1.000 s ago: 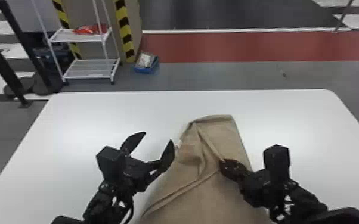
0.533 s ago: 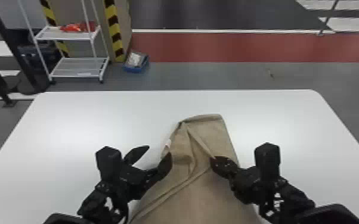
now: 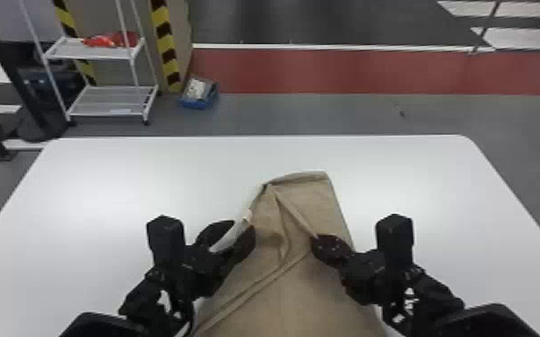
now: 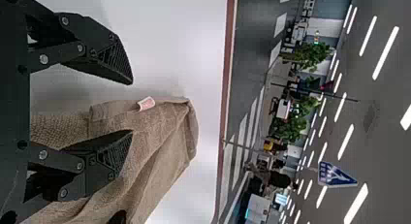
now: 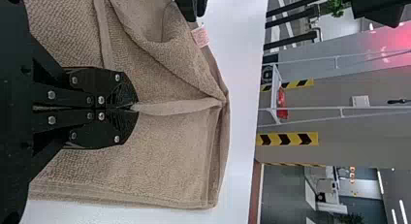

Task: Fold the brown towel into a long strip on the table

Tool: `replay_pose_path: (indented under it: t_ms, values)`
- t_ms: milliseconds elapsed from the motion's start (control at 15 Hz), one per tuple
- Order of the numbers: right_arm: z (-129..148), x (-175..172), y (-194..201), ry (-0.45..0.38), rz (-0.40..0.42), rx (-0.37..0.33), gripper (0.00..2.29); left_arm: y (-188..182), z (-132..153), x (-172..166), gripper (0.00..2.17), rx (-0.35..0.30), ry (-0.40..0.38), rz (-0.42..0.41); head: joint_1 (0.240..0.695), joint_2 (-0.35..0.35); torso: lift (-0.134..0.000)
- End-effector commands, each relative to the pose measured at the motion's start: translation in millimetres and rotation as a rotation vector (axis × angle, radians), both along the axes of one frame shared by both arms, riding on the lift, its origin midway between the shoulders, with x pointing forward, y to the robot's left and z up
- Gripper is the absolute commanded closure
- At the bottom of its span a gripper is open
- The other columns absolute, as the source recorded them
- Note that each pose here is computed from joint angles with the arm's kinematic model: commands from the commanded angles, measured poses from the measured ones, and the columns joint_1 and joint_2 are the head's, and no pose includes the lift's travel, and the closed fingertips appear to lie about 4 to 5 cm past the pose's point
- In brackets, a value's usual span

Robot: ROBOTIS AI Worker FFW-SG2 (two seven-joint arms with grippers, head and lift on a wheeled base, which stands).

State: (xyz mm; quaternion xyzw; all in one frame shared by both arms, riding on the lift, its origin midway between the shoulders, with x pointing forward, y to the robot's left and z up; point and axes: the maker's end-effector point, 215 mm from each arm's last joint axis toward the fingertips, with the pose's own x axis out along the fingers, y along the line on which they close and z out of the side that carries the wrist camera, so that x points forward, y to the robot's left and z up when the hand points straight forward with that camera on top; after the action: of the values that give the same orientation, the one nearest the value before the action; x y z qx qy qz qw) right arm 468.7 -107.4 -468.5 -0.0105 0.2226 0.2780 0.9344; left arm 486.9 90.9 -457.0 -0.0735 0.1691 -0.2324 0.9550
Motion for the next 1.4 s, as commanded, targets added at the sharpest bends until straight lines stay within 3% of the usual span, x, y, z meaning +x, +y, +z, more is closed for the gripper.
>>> replay_pose_path:
  t_ms: [0, 267, 533, 733, 933, 1333]
  values:
    - [-0.4, 1.5, -0.8, -0.003, -0.001, 0.001, 1.66, -2.7, -9.8, -5.9, 0.64, 0.012, 0.041, -0.021, 0.695, -0.019, -0.115]
    - [-3.7, 0.3, 0.0, 0.005, -0.003, 0.006, 1.66, 2.7, -8.1, -10.9, 0.73, 0.018, 0.056, -0.019, 0.695, -0.021, -0.115]
    - [-3.4, 0.5, 0.5, 0.005, -0.005, 0.008, 1.66, 8.5, 0.7, -9.8, 1.71, 0.015, 0.039, 0.012, 0.695, -0.013, -0.115]
    - [-3.6, -0.4, -3.2, 0.001, -0.011, 0.008, 1.66, 6.6, 4.2, -11.7, 1.79, 0.017, 0.041, -0.007, 0.695, -0.011, -0.115]
    - [5.8, 8.0, -19.8, -0.026, -0.04, 0.007, 1.66, 22.0, 19.0, -5.0, 1.79, 0.015, 0.013, 0.034, 0.695, -0.015, -0.115]
    - [47.5, 36.9, -120.4, -0.094, -0.193, 0.013, 1.66, 147.0, 90.3, 17.9, 1.79, -0.014, -0.081, 0.276, 0.695, -0.004, -0.115]
